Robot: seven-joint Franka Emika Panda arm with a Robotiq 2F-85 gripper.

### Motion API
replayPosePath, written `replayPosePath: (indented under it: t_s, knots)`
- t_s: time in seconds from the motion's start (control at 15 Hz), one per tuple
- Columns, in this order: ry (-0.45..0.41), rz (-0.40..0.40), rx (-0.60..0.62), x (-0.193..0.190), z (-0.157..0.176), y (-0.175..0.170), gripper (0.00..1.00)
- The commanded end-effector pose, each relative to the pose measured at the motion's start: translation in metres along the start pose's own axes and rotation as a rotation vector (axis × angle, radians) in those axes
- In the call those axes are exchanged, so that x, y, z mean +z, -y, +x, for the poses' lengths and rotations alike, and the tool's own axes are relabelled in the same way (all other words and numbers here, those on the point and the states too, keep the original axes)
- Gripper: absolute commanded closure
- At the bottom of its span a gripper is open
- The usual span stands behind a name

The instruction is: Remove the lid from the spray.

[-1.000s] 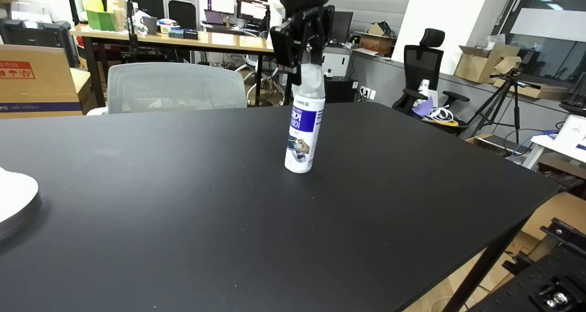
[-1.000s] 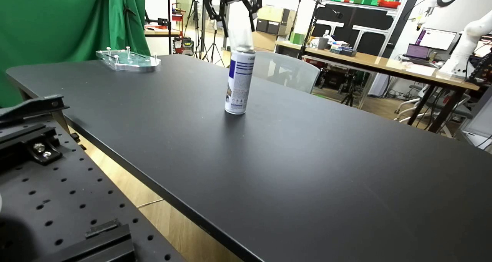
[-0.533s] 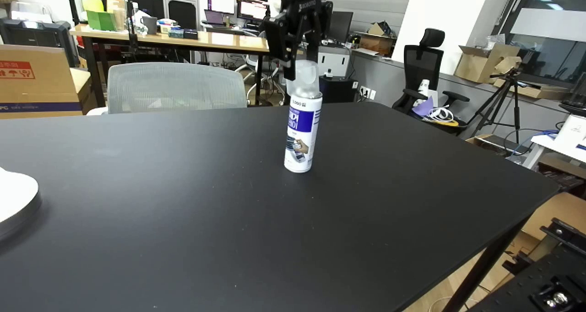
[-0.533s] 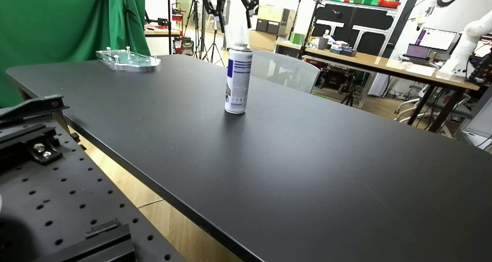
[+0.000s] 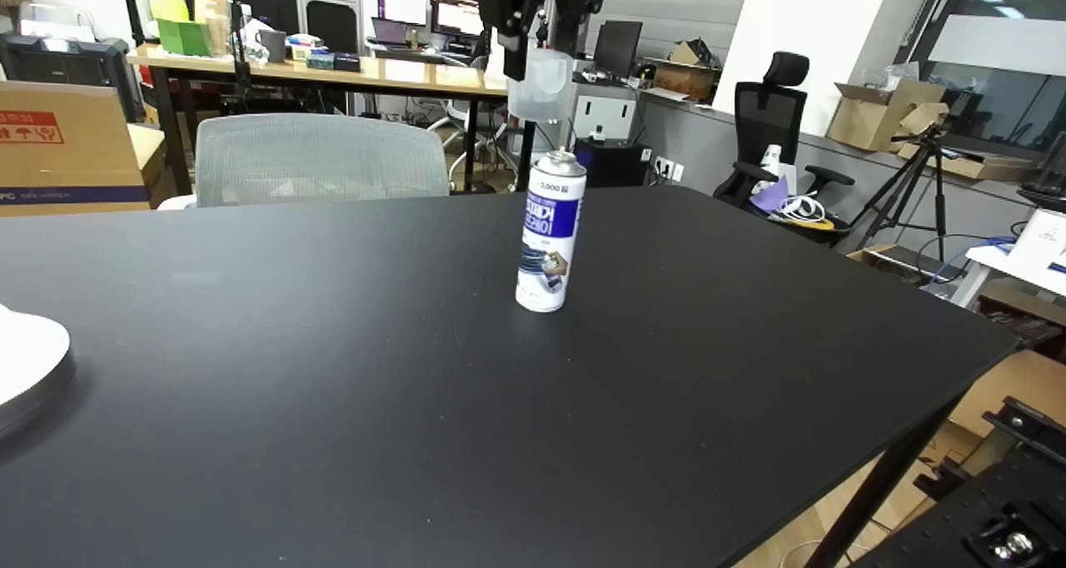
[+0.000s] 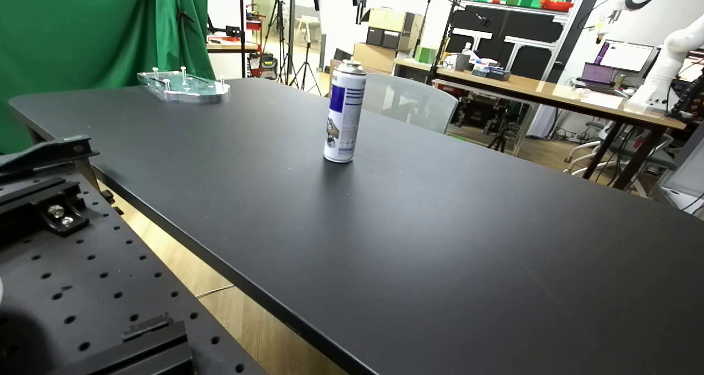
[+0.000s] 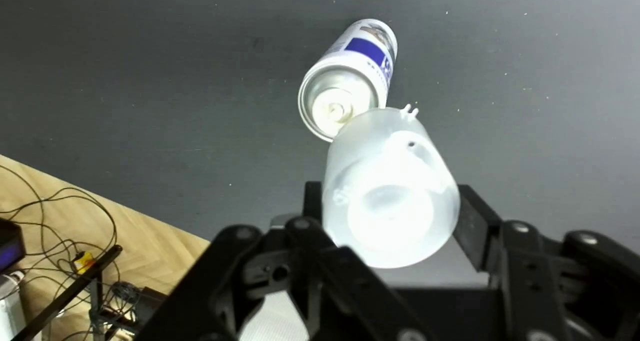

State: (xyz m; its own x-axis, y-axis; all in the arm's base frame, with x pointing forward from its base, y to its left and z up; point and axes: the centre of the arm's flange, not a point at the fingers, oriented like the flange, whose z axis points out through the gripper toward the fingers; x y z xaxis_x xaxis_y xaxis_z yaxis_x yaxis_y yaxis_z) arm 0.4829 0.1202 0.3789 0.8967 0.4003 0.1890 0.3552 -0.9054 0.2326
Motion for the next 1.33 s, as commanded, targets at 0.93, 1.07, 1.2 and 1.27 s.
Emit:
replayPosePath:
  t_s: [0.93, 1.07, 1.2, 1.27]
  knots:
    - [-0.002, 0.033, 0.257, 0.028, -0.083, -0.150, 0.60]
    - [-0.005, 0.085, 0.196, 0.042, -0.086, -0.168, 0.60]
    - [0.011, 0.143, 0.192, 0.058, -0.093, -0.183, 0.60]
    - [0.005, 0.102, 0.207, 0.048, -0.096, -0.163, 0.35]
